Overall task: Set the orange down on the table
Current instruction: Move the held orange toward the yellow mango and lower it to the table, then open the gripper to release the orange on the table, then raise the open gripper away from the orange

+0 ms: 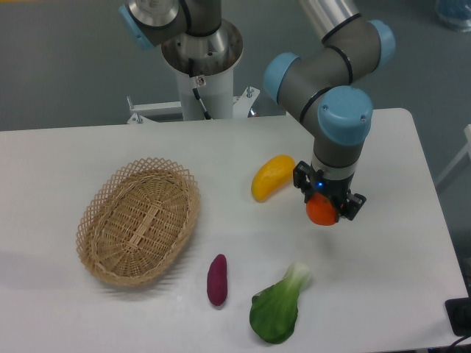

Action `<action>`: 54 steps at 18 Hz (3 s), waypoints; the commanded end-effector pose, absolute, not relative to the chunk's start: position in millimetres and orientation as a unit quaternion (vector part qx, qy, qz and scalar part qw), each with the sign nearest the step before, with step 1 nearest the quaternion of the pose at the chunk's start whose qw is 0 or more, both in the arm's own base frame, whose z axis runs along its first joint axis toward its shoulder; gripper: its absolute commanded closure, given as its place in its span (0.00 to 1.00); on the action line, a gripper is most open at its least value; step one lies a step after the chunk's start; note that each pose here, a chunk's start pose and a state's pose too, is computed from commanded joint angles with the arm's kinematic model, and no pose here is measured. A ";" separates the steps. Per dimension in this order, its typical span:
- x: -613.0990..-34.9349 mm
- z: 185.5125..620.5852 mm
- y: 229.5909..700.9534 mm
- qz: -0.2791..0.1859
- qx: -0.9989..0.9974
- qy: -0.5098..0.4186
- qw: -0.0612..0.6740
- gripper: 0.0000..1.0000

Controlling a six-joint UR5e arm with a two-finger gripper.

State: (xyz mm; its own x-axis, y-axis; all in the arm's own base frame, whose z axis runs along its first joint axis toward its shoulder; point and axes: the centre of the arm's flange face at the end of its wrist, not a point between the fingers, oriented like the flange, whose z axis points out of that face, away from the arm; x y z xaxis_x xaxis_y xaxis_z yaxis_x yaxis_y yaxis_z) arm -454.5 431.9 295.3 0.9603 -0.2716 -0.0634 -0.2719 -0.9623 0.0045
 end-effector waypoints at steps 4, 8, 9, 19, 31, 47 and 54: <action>-441.1 272.7 427.8 0.028 -0.990 0.142 0.000 0.67; -426.1 251.6 425.4 0.019 -0.989 0.147 -0.007 0.67; -425.2 247.9 424.7 0.016 -0.989 0.147 -0.009 0.67; -410.4 223.7 429.5 -0.007 -0.989 0.148 -0.017 0.57; -432.9 252.9 440.3 0.036 -0.989 0.140 0.005 0.00; -524.0 327.2 395.5 0.032 -0.995 0.087 0.043 0.00; -524.2 328.7 387.6 0.029 -0.989 0.141 0.033 0.00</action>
State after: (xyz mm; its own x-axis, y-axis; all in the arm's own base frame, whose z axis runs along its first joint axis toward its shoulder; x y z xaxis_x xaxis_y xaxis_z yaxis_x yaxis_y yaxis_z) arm -524.2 387.6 328.7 0.9587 -0.2763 -0.0675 -0.2802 -0.9582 -0.0576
